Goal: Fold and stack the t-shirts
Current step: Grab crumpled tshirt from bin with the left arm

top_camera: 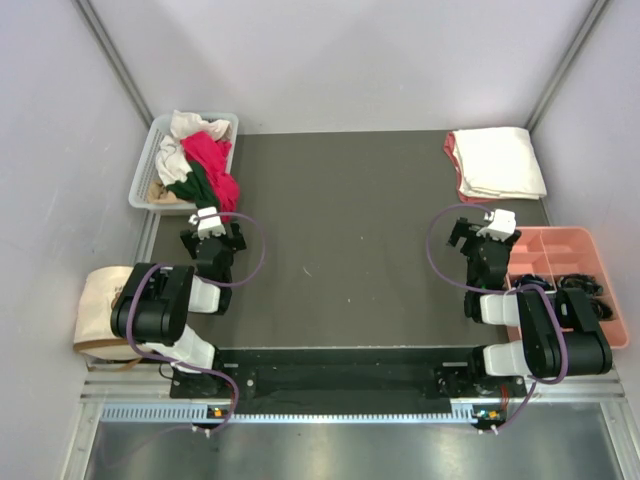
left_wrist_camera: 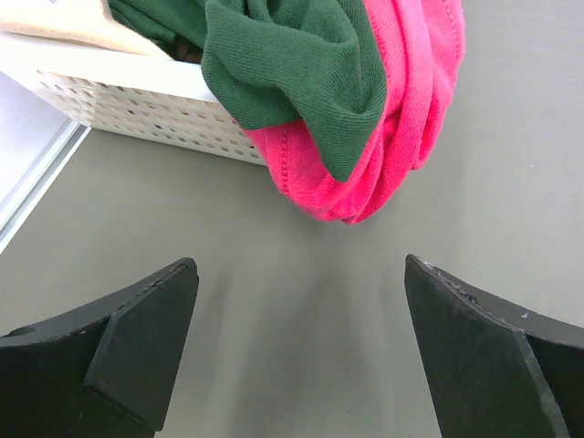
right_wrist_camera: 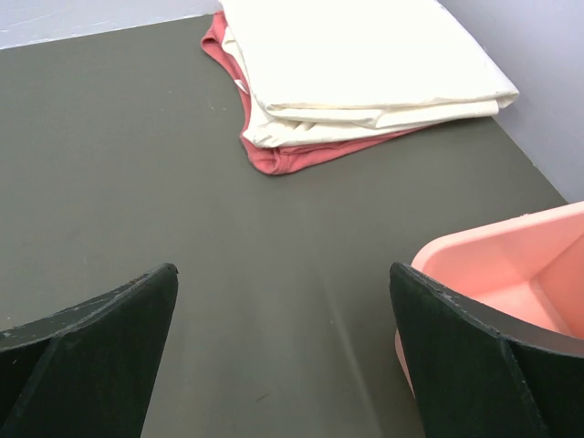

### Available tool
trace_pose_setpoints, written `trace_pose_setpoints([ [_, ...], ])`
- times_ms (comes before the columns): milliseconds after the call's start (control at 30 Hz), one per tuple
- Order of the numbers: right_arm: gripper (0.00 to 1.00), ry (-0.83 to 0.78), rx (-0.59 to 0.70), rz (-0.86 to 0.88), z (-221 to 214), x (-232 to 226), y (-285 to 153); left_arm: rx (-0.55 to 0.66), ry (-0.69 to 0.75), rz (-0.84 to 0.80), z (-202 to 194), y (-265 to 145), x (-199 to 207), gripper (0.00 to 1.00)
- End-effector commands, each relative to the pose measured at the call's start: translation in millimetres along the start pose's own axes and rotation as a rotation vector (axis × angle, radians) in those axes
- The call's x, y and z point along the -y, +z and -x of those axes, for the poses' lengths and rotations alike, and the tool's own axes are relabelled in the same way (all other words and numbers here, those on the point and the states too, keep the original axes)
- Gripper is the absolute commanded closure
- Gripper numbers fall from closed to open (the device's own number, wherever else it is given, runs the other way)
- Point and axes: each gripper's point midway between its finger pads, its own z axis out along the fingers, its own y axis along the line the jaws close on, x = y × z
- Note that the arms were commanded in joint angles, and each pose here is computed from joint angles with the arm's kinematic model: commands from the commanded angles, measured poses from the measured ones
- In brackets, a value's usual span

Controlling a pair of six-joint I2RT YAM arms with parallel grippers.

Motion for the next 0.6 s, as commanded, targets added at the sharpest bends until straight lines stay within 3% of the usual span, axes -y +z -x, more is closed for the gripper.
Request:
trace_pose_setpoints([
  [0,0.01,-0.003,0.026,0.003,5,1,0,0.031,-0.024,-0.015,8,3,5,0.01],
  [500,0.01,-0.004,0.027,-0.002,5,1,-1,0.021,-0.031,-0.024,7,5,4,0.01],
  [567,0.01,0.002,0.036,-0.012,7,3,-1,0.049,-0.057,0.054,12,1,-10,0.01],
])
